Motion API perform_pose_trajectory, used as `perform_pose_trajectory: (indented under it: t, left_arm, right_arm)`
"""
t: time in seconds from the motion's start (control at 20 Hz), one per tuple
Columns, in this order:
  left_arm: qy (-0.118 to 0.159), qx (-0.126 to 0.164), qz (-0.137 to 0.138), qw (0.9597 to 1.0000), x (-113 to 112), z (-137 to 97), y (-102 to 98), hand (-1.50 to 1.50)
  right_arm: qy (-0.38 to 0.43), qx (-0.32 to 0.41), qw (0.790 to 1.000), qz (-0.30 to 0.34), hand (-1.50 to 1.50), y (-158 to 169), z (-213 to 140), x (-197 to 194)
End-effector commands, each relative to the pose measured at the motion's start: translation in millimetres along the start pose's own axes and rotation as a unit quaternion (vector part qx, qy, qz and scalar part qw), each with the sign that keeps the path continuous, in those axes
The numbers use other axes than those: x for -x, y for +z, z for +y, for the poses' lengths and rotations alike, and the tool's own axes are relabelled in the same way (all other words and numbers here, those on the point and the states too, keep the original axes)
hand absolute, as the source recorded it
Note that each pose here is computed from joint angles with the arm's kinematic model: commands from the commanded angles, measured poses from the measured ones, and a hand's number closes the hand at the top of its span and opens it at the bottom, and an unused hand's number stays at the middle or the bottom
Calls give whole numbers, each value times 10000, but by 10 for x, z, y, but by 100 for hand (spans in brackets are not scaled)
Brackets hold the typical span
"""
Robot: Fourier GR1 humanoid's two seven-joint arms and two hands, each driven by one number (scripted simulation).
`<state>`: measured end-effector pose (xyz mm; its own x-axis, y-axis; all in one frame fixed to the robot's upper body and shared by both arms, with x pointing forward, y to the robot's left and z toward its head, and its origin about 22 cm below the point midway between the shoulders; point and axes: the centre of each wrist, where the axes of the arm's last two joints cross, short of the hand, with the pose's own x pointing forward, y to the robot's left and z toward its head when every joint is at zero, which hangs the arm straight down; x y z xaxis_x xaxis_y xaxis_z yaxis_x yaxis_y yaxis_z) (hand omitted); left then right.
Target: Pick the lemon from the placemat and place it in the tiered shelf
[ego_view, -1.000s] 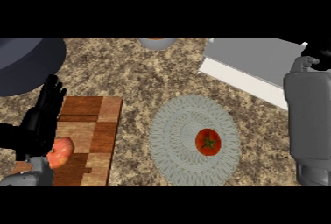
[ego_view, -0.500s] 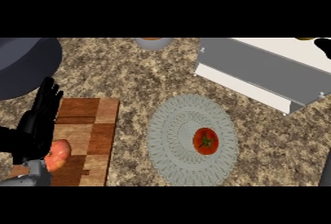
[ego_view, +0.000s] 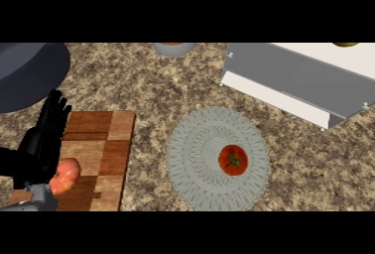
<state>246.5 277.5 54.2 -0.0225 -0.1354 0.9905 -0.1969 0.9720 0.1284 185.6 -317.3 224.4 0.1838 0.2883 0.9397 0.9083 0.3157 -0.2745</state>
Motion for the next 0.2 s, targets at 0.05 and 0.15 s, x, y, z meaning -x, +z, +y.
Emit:
perform_pose_trajectory:
  t: [0.05,0.15]
  left_arm:
    - [23,-2,-47,10000,-88,-176,-50,0]
    - [27,15,-17,10000,-20,-152,-14,0]
  right_arm:
    - [46,-119,9999,113,-150,76,-337,156]
    - [-22,-105,9999,-49,-150,113,-530,258]
